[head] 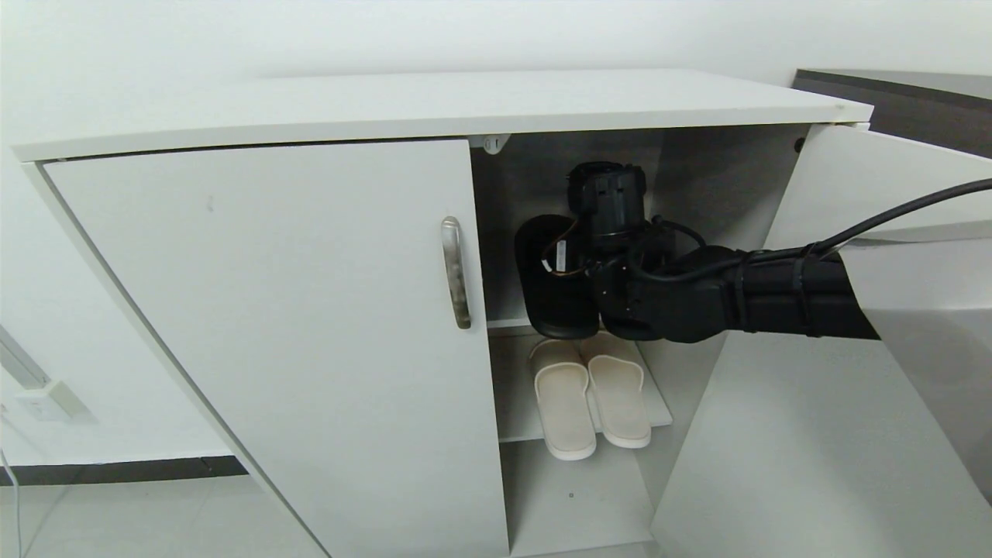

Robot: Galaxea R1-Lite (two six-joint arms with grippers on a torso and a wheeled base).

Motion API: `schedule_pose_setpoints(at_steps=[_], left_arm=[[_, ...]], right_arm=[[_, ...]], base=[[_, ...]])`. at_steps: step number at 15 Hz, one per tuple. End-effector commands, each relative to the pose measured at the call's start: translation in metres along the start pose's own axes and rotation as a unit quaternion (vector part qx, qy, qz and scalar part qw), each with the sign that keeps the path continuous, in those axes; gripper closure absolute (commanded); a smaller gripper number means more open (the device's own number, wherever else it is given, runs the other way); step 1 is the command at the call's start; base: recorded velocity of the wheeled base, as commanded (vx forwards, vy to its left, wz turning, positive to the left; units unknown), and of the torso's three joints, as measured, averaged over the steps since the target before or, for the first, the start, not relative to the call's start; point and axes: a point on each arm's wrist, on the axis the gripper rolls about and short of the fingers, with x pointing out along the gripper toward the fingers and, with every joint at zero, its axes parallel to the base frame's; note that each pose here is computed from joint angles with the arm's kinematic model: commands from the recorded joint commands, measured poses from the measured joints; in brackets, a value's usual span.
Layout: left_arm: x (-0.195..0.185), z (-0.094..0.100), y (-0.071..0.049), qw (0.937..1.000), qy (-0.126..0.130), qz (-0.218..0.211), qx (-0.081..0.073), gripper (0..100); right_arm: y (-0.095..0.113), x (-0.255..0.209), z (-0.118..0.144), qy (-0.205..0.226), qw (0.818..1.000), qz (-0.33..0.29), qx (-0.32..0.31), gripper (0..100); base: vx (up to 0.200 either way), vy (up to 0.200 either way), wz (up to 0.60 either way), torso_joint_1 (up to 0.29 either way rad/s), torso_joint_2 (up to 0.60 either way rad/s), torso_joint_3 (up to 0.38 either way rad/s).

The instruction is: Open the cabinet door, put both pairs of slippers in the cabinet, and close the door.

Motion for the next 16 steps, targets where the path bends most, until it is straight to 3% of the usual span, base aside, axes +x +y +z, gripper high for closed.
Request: schedule_pose_setpoints(at_steps=[1, 11, 12, 16], left_arm=[[0.0000, 0.0000, 0.0000, 1.0000, 0.000, 0.000, 0.000, 100], [0.0000, 0.0000, 0.0000, 1.0000, 0.000, 0.001, 0.000, 100], [0.0000, 0.0000, 0.0000, 1.0000, 0.000, 0.001, 0.000, 100], [0.0000, 0.0000, 0.0000, 1.0000, 0.000, 0.001, 0.000, 100]], right_arm=[[-0.0006, 0.0041, -0.0042, 0.003, 1.000, -0.004, -0.002, 100], [-0.0030, 0.0062, -0.0068, 0.017, 1.000, -0.009, -0.011, 100], [-0.0025, 0.0058, -0.0073, 0.017, 1.000, -0.008, -0.011, 0], [-0.0011, 0.0025, -0.0110, 0.024, 1.000, -0.006, -0.016, 0]], base=[[0.000, 0.000, 0.00, 0.000, 0.00, 0.000], [0.000, 0.000, 0.00, 0.000, 0.00, 0.000], [0.000, 0.000, 0.00, 0.000, 0.00, 0.000], [0.000, 0.000, 0.00, 0.000, 0.00, 0.000]])
